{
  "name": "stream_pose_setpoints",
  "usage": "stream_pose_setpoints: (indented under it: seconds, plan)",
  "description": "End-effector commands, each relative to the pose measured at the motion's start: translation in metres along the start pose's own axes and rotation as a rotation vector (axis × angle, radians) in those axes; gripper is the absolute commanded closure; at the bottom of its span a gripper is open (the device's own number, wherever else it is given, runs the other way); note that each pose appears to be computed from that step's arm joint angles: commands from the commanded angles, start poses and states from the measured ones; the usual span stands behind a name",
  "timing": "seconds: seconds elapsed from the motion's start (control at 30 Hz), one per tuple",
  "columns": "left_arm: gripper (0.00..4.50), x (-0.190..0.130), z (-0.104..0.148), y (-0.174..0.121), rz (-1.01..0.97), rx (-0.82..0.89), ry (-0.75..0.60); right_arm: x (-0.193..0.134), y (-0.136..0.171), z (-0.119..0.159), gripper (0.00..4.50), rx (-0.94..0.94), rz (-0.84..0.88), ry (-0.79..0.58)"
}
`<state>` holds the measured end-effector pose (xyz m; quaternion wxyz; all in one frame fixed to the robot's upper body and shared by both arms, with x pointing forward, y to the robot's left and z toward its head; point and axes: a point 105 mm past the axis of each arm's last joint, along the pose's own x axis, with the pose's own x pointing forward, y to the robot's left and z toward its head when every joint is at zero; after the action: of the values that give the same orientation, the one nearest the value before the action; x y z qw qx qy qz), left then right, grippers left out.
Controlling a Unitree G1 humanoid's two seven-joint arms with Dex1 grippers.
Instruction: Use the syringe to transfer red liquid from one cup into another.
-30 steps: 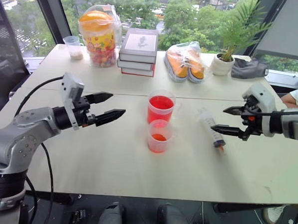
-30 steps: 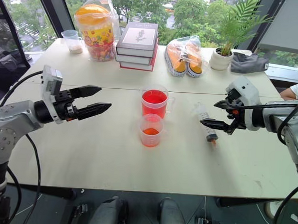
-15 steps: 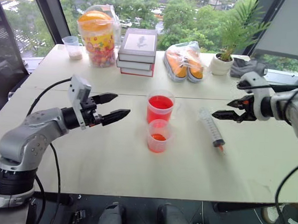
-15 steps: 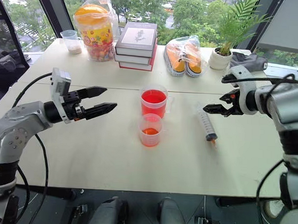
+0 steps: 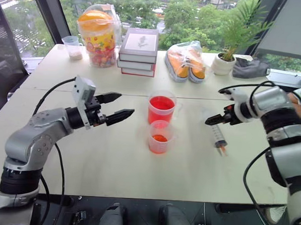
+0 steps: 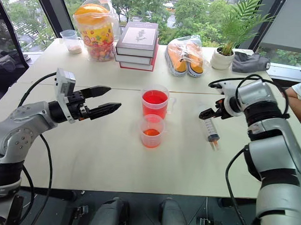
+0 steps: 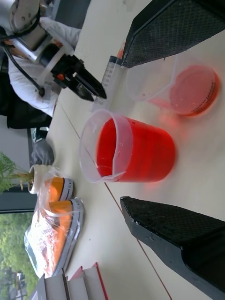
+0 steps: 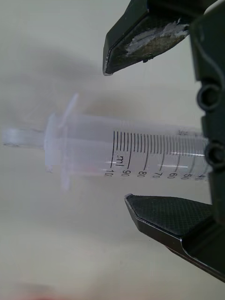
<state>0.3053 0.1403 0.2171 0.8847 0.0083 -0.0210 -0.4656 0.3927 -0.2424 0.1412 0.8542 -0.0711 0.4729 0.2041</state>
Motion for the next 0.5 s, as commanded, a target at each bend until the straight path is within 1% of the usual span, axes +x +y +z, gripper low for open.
stream_pose_setpoints:
  seconds: [0.03, 0.17, 0.2, 0.23, 0.33, 0.37, 0.4, 0.5]
  plan:
    - [0.0, -0.002, 0.011, -0.004, 0.012, 0.046, -0.036, -0.005, 0.002, 0.012, 0.05, -0.028, -0.013, -0.021]
    - [0.0, -0.003, 0.011, -0.005, 0.02, 0.046, -0.038, 0.007, 0.006, 0.006, 0.05, -0.063, -0.007, 0.015]
    - [0.0, -0.003, 0.011, -0.005, 0.021, 0.046, -0.038, 0.008, 0.007, 0.005, 0.57, -0.066, -0.004, 0.018]
    - [0.0, -0.002, 0.011, -0.006, 0.021, 0.046, -0.038, 0.009, 0.007, 0.005, 0.86, -0.066, -0.002, 0.019]
    - [0.0, 0.0, 0.01, -0.005, 0.022, 0.046, -0.034, 0.01, 0.008, 0.005, 2.52, -0.068, -0.001, 0.022]
    - [0.0, 0.0, 0.01, -0.005, 0.018, 0.047, -0.034, 0.01, 0.009, 0.005, 2.98, -0.069, 0.0, 0.023]
    - [0.0, 0.001, 0.01, -0.005, 0.015, 0.048, -0.034, 0.01, 0.009, 0.004, 3.12, -0.07, 0.001, 0.023]
    - [0.0, 0.004, 0.013, -0.003, 0.004, 0.051, -0.038, 0.006, 0.009, 0.005, 3.12, -0.072, 0.0, 0.015]
